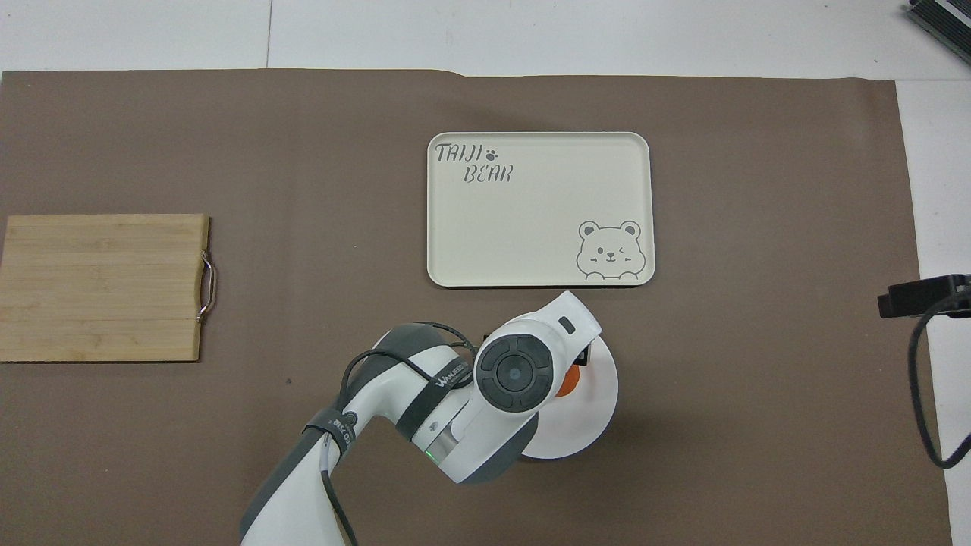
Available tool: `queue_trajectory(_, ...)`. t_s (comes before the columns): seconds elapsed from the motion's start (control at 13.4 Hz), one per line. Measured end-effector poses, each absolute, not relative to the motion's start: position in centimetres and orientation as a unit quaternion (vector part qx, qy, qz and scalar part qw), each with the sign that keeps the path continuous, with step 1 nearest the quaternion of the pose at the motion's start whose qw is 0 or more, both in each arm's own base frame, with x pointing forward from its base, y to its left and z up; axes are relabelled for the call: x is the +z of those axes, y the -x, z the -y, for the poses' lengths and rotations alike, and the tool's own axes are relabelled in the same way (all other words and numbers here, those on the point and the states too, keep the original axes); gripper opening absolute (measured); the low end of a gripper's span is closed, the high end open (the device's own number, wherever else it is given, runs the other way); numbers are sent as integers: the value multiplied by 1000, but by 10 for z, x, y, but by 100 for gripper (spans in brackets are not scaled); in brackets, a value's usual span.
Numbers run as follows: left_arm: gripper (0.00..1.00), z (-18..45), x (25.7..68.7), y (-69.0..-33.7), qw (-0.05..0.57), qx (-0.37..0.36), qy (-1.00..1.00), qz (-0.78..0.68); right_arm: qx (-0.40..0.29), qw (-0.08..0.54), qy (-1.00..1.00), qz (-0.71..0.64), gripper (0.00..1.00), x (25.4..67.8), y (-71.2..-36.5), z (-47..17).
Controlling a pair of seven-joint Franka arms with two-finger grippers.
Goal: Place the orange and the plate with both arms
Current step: 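Carry the orange with the left gripper and lower it onto the plate, then withdraw the left gripper while the right gripper reaches the plate rim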
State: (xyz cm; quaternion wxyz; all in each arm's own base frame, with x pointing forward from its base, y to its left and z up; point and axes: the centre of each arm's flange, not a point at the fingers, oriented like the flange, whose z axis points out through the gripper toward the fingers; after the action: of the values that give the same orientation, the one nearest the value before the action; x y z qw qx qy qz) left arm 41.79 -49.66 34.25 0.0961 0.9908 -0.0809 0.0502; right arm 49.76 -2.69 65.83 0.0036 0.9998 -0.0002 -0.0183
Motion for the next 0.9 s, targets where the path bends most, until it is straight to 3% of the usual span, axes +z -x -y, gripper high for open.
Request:
queue_trajectory(0.22,100,468,369,-438,84,42,-994,57,-30,-18,-999,6,100,647,-490,31)
queue_trajectory(0.45,100,392,409,-478,45,17,-998,35,-53,-79,-995,16,100,623,-479,30)
queue_trajectory(0.67,100,306,409,-524,-3,20,-1000,10,-68,-130,-989,21,100,589,-450,20)
queue_trajectory(0.9,100,231,419,-555,-6,26,-999,29,-71,-175,-982,16,100,548,-422,13)
